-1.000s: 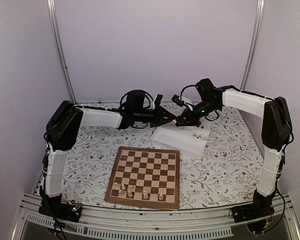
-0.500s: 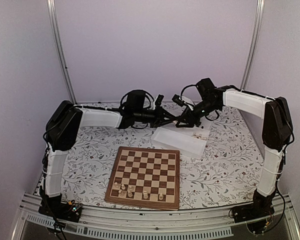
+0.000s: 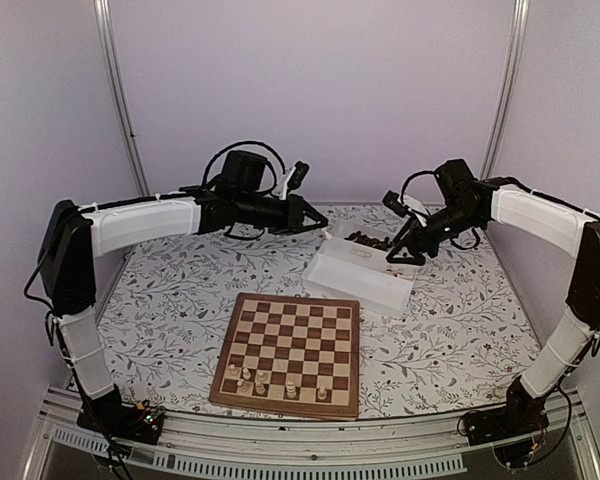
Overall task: Set up the chess pieces on the board
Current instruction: Place the chess piece on the chessboard.
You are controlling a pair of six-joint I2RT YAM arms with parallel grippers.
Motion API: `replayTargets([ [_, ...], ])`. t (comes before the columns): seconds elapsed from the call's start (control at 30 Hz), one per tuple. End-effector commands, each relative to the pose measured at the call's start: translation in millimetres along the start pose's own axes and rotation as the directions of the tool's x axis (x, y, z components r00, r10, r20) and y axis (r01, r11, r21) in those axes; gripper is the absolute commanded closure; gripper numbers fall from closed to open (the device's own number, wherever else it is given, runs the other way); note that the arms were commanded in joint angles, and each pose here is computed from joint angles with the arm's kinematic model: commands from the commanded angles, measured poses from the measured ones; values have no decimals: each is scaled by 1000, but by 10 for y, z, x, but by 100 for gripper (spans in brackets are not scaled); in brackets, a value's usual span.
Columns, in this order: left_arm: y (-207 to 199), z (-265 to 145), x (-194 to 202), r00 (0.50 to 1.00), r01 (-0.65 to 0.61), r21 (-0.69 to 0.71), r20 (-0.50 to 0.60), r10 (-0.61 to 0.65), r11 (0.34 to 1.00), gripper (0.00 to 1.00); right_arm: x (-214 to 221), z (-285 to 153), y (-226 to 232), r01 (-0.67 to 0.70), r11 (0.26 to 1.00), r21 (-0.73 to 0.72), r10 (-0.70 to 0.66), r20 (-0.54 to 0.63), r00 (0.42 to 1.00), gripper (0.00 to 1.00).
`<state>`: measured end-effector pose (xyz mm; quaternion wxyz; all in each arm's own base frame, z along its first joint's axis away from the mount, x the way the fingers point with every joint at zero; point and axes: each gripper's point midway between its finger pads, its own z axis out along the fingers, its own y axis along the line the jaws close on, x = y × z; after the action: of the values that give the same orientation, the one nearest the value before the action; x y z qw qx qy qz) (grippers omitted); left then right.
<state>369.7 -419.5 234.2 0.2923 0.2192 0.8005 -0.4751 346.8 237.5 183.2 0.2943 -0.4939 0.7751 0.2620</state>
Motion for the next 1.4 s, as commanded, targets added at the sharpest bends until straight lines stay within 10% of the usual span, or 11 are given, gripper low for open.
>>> replayTargets([
  [0.0,147,-218,441,987,-97,-137,-140,77,986,97,180,-113,-47,-18,997,72,20,-27,999,2],
  [0.63,-591,-496,1906,786,-552,-131,-413,461,823,97,533,-459,-389,-94,902,422,37,140,990,1],
  [1.37,-770,-322,2635,665,-647,16,-476,575,762,96,663,-309,-350,-87,924,371,52,102,993,1],
])
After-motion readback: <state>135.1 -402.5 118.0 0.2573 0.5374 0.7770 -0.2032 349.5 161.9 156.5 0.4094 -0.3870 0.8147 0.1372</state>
